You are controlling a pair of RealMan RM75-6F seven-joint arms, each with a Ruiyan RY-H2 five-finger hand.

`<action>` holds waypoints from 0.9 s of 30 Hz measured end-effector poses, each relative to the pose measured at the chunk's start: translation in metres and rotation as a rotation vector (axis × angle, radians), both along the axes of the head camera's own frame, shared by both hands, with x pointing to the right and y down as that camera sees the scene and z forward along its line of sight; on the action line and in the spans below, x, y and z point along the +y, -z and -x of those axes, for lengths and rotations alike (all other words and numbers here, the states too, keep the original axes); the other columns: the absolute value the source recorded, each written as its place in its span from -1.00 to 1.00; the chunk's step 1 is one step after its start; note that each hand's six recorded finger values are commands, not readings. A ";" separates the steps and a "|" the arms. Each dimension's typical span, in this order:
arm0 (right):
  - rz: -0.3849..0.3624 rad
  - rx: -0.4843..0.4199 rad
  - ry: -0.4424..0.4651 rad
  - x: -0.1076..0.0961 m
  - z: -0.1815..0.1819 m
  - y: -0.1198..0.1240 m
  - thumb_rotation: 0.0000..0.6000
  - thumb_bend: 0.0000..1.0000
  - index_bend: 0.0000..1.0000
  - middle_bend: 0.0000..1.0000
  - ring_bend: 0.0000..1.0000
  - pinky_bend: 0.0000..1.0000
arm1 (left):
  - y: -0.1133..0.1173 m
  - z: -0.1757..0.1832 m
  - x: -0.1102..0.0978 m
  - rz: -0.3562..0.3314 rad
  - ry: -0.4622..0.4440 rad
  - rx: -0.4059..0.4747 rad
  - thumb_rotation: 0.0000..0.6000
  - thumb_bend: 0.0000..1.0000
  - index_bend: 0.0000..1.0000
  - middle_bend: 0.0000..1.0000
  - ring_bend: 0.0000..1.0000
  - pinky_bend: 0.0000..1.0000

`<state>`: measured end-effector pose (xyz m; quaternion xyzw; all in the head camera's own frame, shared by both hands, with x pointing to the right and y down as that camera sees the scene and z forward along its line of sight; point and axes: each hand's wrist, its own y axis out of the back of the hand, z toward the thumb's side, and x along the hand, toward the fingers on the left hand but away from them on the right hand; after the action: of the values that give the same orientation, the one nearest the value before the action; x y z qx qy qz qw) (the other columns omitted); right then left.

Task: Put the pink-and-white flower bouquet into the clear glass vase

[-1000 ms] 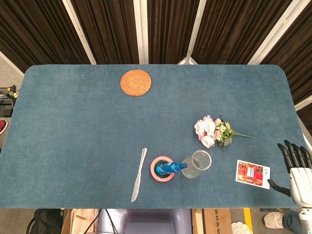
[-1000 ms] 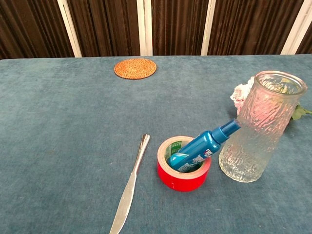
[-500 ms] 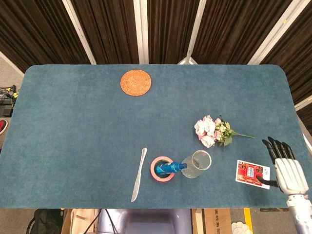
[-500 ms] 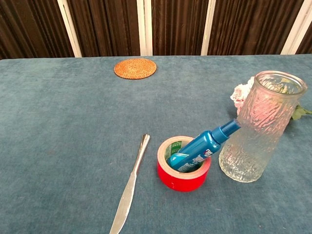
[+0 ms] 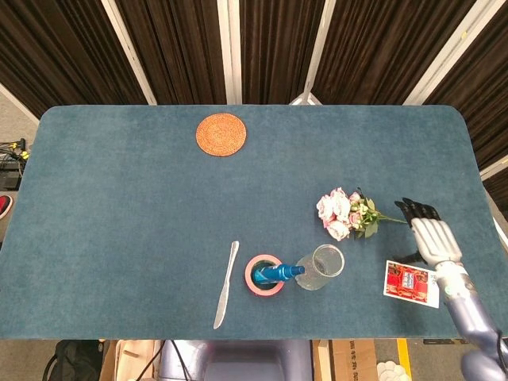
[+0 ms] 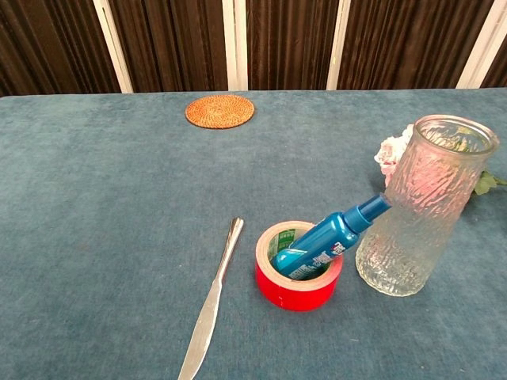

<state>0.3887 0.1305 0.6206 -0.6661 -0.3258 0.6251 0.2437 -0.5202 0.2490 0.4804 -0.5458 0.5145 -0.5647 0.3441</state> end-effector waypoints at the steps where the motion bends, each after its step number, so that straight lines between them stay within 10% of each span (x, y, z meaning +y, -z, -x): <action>1: 0.005 0.004 0.004 -0.003 0.003 -0.004 1.00 -0.93 -0.84 -0.97 -1.00 -1.00 | -0.001 -0.001 0.000 0.002 -0.002 -0.002 1.00 -0.57 -0.81 -1.00 -1.00 -0.90; 27: 0.103 0.066 0.024 -0.045 0.069 -0.078 1.00 -0.93 -0.79 -0.91 -0.87 -1.00 | -0.004 -0.002 -0.003 0.001 0.013 -0.039 1.00 -0.57 -0.80 -1.00 -1.00 -0.90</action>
<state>0.3197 0.0858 0.6986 -0.6608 -0.2768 0.6597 0.2270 -0.5180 0.2461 0.4846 -0.5315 0.5108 -0.5778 0.3503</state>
